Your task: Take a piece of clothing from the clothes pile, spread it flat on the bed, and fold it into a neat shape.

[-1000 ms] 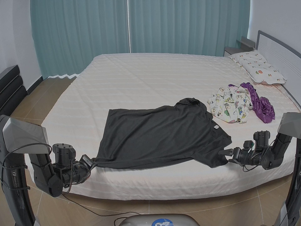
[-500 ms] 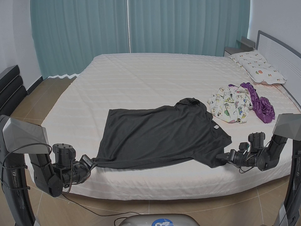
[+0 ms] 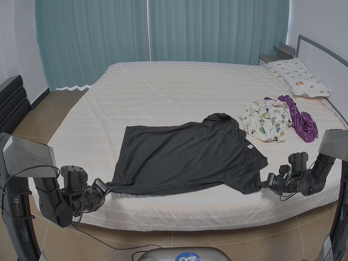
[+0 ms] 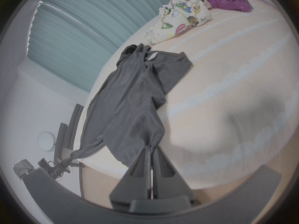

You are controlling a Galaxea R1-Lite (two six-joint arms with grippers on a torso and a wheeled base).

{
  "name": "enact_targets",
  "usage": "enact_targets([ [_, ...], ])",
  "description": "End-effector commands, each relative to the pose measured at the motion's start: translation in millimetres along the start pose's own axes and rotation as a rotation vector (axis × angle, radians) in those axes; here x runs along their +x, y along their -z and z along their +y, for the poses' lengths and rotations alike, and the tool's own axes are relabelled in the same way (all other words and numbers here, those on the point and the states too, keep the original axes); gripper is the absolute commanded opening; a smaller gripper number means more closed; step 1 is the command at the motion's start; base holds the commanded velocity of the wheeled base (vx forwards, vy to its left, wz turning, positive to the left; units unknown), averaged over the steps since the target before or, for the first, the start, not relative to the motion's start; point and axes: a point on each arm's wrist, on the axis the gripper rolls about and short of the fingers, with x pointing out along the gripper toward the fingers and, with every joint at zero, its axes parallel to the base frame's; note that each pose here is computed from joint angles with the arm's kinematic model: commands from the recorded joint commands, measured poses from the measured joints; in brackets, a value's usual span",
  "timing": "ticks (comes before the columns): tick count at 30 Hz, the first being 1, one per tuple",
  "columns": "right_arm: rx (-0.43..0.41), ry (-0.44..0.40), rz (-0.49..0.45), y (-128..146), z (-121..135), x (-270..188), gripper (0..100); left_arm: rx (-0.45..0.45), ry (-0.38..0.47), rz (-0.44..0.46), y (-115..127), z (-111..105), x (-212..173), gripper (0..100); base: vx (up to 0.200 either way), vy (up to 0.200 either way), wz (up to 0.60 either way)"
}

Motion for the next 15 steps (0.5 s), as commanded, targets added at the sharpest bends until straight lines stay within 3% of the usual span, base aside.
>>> enact_targets([
  [1,-0.011,0.003,-0.040,-9,25,-42,0,0.012,0.018,-0.011,1,-6,-8,0,0.000,0.000,0.00],
  [10,0.018,0.082,-0.021,35,29,-95,0,0.023,0.065,-0.035,-2,-19,-23,0,0.000,0.000,0.00],
  [15,0.028,0.081,-0.017,55,35,-119,0,0.036,0.093,-0.056,-4,-27,-36,0,0.000,0.000,0.00],
])
